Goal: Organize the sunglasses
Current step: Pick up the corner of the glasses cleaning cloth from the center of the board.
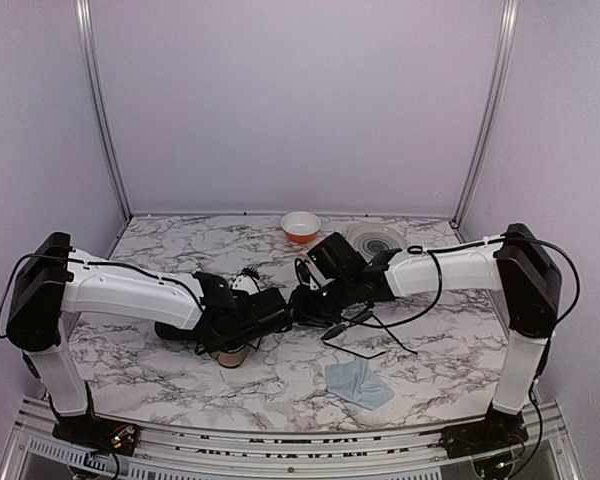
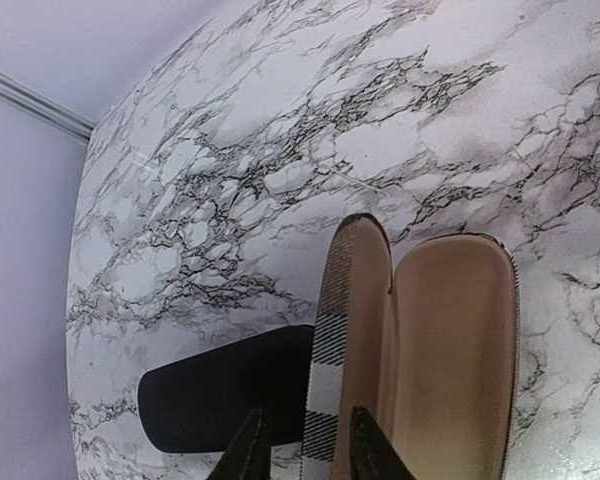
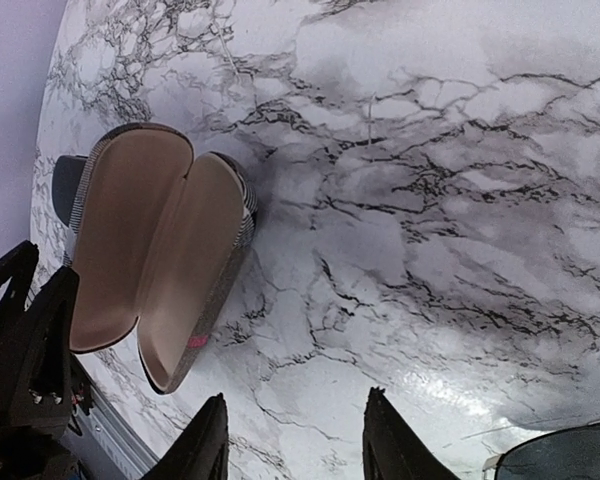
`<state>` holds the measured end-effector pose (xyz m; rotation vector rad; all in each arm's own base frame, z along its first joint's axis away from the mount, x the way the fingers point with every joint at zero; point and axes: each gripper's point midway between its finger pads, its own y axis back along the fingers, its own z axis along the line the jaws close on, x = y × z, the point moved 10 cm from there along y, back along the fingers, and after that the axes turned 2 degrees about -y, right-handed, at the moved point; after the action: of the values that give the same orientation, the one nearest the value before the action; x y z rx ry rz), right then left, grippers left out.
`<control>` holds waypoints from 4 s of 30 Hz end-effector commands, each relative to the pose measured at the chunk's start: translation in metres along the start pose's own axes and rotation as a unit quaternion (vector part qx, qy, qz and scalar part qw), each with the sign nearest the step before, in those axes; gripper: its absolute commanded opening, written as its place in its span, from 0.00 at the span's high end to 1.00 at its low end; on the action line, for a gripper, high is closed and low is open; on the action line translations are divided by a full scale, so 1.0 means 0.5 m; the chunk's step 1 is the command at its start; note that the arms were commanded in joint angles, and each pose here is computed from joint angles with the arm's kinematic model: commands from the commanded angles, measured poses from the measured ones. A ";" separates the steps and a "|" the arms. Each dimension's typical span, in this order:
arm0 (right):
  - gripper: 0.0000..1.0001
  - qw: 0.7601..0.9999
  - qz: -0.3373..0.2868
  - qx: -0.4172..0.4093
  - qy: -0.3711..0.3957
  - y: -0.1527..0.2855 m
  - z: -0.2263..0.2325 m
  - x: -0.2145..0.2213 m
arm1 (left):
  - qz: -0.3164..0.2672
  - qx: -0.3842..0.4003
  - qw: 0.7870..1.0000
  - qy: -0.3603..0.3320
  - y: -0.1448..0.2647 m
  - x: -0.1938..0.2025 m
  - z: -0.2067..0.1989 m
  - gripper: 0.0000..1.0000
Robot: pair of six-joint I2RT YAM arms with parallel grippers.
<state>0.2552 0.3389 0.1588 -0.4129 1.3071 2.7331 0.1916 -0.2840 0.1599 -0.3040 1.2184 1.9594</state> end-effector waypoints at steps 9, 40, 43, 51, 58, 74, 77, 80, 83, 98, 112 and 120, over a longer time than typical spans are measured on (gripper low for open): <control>0.59 0.995 -0.074 0.004 0.065 0.084 0.035 -0.027 | -0.044 0.021 0.999 0.006 0.065 -0.068 0.041 0.63; 0.34 0.901 -0.279 0.163 0.289 0.333 -0.036 0.034 | -0.186 0.066 0.978 0.069 0.121 -0.188 0.366 0.02; 0.35 0.893 -0.291 0.166 0.301 0.349 -0.045 0.045 | -0.198 0.059 0.975 0.083 0.117 -0.176 0.377 0.02; 0.37 0.882 -0.277 0.098 0.369 0.345 -0.056 0.085 | -0.235 0.074 0.960 0.131 0.106 -0.146 0.415 0.03; 0.44 0.859 -0.249 0.014 0.447 0.317 -0.063 0.129 | -0.249 0.077 0.958 0.121 0.107 -0.133 0.414 0.02; 0.51 0.868 -0.004 -0.017 0.497 0.153 -0.024 0.221 | -0.253 0.095 0.957 0.105 0.107 -0.126 0.407 0.02; 0.53 0.872 0.031 0.010 0.488 0.135 -0.034 0.222 | -0.254 0.100 0.956 0.104 0.107 -0.126 0.405 0.02; 0.54 0.874 0.046 0.044 0.481 0.118 -0.043 0.217 | -0.254 0.103 0.956 0.103 0.107 -0.127 0.404 0.03; 0.57 0.873 0.060 0.065 0.479 0.101 -0.049 0.213 | -0.255 0.105 0.956 0.103 0.108 -0.127 0.404 0.03; 0.66 0.872 0.087 0.141 0.461 0.042 -0.095 0.174 | -0.254 0.109 0.956 0.101 0.106 -0.126 0.402 0.03; 0.68 0.861 0.114 0.120 0.480 0.029 -0.091 0.179 | -0.254 0.113 0.955 0.099 0.106 -0.126 0.399 0.02; 0.69 0.858 0.134 0.108 0.484 0.016 -0.092 0.179 | -0.255 0.114 0.955 0.099 0.107 -0.126 0.400 0.02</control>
<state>0.1736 0.2909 0.1144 -1.8542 1.9187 2.5173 0.2357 -0.1609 0.3278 -0.6167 1.3261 1.3884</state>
